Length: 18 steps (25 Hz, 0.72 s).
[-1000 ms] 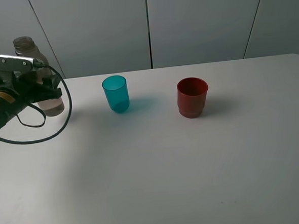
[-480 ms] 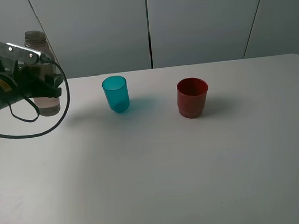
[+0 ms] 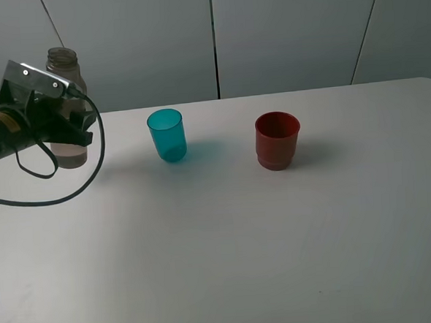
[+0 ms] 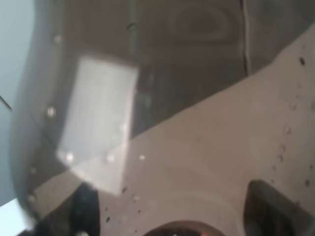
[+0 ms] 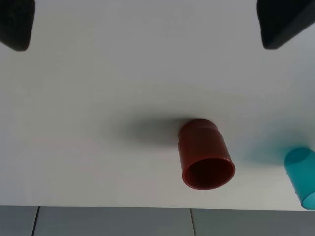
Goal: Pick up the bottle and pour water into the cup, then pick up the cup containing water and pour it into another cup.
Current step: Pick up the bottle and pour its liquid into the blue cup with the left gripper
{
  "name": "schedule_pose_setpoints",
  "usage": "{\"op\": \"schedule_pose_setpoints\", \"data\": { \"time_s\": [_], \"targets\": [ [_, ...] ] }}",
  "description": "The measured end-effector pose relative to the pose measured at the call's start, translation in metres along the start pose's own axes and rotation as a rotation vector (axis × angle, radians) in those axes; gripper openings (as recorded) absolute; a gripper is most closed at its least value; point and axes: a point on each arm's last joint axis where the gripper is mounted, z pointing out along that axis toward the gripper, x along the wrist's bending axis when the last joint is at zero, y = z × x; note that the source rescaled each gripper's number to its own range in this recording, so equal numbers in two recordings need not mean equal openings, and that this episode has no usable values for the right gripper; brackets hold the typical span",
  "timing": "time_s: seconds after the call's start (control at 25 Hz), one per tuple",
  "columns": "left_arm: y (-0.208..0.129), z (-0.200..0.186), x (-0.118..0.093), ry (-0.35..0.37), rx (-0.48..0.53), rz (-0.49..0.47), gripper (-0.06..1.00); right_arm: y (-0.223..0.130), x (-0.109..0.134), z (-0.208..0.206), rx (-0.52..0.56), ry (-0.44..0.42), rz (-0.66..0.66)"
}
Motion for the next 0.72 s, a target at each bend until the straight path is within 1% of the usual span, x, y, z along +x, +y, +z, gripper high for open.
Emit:
{"op": "schedule_pose_setpoints", "data": {
  "time_s": [0.24, 0.32, 0.52, 0.72],
  "targets": [
    [-0.003, 0.000, -0.002, -0.017, 0.043, 0.073, 0.01, 0.000, 0.000, 0.000, 0.000, 0.000, 0.000],
    [-0.004, 0.002, -0.002, -0.031, 0.075, 0.093, 0.01, 0.000, 0.000, 0.000, 0.000, 0.000, 0.000],
    [0.004, 0.011, 0.002, -0.094, 0.168, 0.228, 0.01, 0.000, 0.000, 0.000, 0.000, 0.000, 0.000],
    [0.015, 0.018, 0.009, -0.123, 0.210, 0.363, 0.01, 0.000, 0.000, 0.000, 0.000, 0.000, 0.000]
  ]
}}
